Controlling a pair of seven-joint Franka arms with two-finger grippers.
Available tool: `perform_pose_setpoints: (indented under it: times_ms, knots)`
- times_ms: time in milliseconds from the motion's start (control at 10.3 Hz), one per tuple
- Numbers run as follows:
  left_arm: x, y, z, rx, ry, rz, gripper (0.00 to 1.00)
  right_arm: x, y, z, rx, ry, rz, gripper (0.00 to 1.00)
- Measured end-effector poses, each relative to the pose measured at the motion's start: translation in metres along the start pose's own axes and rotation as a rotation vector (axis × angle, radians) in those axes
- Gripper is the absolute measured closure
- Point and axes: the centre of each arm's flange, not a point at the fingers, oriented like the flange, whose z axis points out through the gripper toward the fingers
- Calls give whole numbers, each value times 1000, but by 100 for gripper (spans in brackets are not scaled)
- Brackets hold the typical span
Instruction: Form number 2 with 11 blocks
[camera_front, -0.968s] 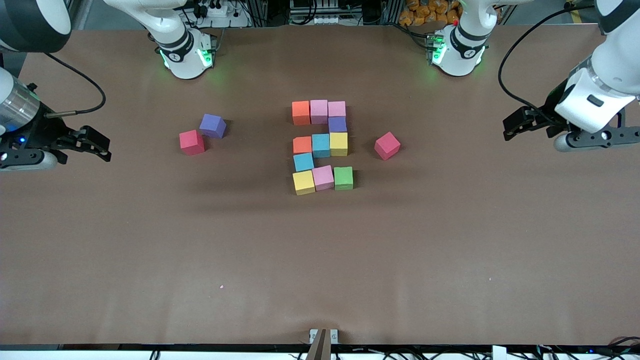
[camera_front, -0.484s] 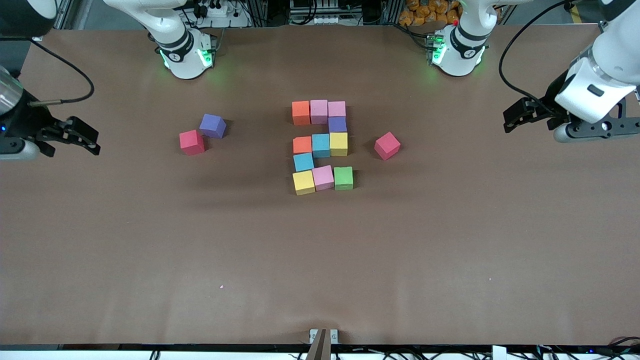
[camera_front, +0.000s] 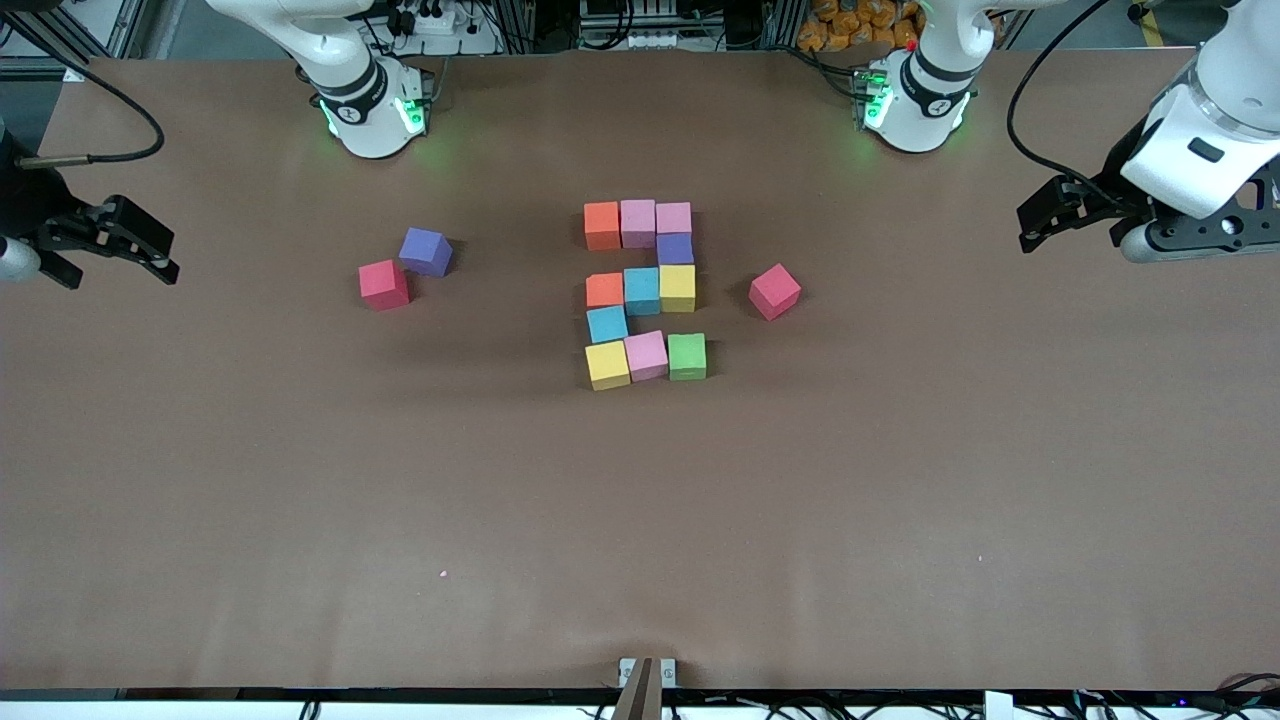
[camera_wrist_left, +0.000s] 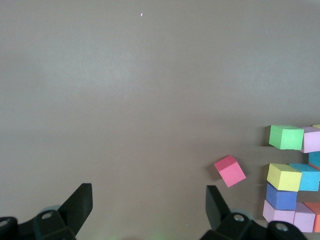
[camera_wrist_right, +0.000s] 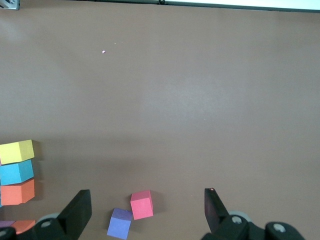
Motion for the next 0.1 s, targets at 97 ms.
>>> perform_pose_setpoints:
  times_ms: [97]
  knots:
    - [-1,1,0,1,-1,3,0,-2,0,1,0,-15,0,0]
